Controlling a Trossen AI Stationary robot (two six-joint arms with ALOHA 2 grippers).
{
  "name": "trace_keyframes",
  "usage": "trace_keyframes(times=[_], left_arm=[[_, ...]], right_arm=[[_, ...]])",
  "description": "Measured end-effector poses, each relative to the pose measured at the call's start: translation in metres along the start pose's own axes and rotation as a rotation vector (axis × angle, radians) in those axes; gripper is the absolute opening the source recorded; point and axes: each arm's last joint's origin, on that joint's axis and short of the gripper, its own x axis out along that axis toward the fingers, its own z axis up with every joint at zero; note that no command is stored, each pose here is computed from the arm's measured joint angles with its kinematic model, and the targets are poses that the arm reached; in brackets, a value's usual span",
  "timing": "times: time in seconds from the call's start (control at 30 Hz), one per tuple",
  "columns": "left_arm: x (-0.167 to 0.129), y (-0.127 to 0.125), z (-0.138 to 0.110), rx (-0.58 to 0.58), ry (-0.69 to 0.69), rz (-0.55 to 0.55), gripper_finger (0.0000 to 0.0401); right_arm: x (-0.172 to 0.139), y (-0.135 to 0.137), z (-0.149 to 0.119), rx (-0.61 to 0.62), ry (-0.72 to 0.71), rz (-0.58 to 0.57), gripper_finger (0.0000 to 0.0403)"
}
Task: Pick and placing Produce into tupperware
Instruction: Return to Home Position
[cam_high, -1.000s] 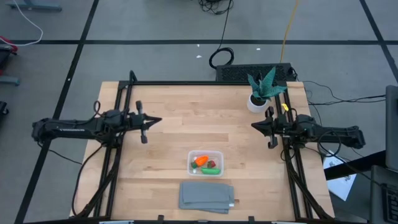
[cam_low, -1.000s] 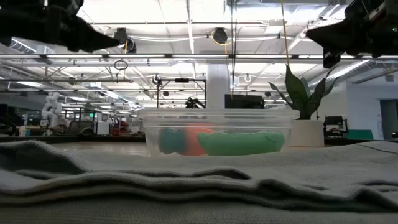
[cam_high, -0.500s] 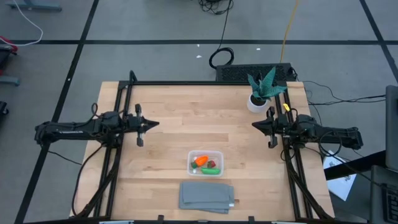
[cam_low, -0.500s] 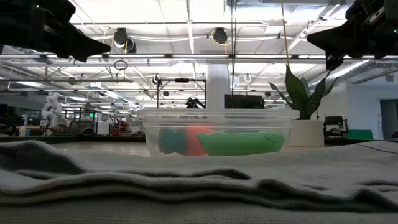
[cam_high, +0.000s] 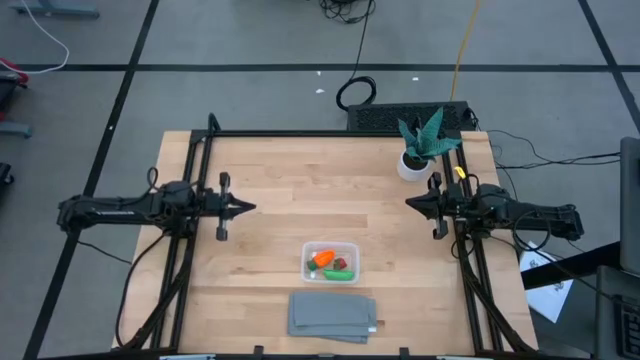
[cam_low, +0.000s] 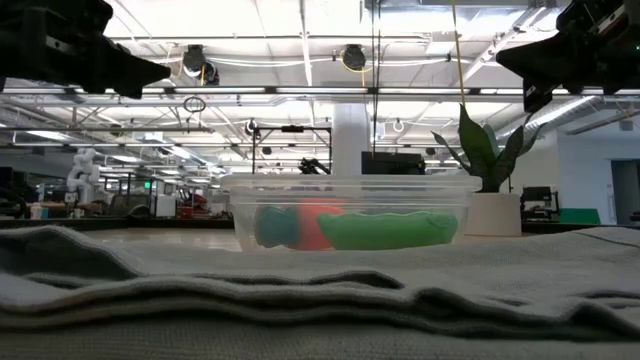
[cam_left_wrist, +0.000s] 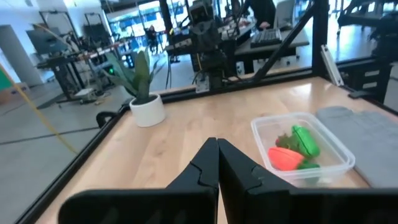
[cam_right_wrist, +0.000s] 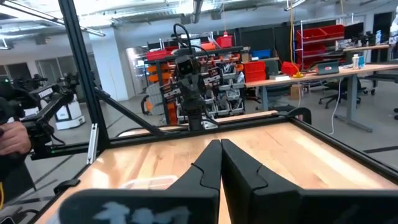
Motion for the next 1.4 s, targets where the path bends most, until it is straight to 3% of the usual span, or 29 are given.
trace_keyframes(times=[0.33, 0.5, 0.87, 1.4], left_arm=[[-0.015, -0.002, 0.003, -0.012, -0.143, -0.027, 0.0000], [-0.019, -0.003, -0.001, -0.074, -0.111, -0.031, 0.0000], [-0.018, -0.011, -0.005, -0.052, -0.064, -0.135, 0.0000], [-0.018, -0.011, -0.009, -0.078, -0.018, -0.090, 0.0000]], right_arm=[[0.000, 0.000, 0.000, 0.000, -0.003, 0.001, 0.0000], [0.000, 0.000, 0.000, 0.000, -0.003, 0.001, 0.0000], [0.000, 0.000, -0.001, 0.003, 0.006, -0.001, 0.0000], [0.001, -0.001, -0.008, 0.010, 0.035, -0.005, 0.0000]])
